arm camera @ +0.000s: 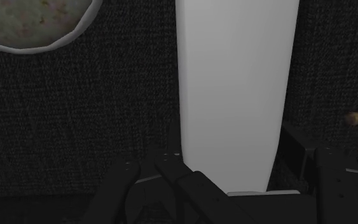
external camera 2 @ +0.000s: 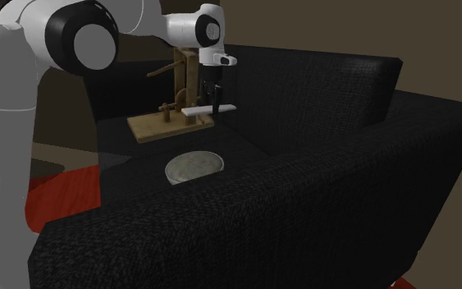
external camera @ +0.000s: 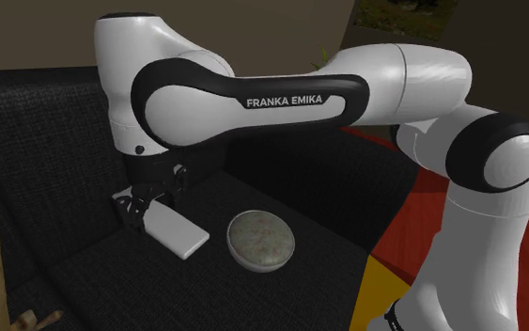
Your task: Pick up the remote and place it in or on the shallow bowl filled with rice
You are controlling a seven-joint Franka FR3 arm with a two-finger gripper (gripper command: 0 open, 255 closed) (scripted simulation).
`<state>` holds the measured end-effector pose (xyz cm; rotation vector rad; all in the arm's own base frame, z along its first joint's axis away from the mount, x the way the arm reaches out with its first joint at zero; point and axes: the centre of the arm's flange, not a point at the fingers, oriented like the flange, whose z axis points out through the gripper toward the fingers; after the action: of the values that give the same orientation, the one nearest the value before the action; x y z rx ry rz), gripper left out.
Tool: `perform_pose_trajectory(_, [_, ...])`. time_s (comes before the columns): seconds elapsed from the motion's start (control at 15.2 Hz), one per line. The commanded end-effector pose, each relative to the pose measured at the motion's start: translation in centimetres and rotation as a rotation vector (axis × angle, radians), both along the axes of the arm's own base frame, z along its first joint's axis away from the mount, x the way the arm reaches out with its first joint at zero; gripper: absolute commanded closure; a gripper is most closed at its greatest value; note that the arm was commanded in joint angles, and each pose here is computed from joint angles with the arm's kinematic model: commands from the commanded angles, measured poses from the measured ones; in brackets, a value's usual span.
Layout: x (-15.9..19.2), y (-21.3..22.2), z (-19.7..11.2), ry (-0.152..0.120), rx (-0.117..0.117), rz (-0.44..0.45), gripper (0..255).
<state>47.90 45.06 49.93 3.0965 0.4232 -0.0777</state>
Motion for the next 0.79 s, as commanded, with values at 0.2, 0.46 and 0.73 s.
perform_pose_trajectory(0.2, [-1.9, -4.9, 0.3, 0.0, 0.0, 0.0, 255])
perform_pose_trajectory(0.46, [-3.8, -9.9, 0.3, 0.0, 0.0, 0.0, 255])
perform_pose_trajectory(0.73, [-5.6, -14.8, 0.4, 0.0, 0.0, 0.0, 255])
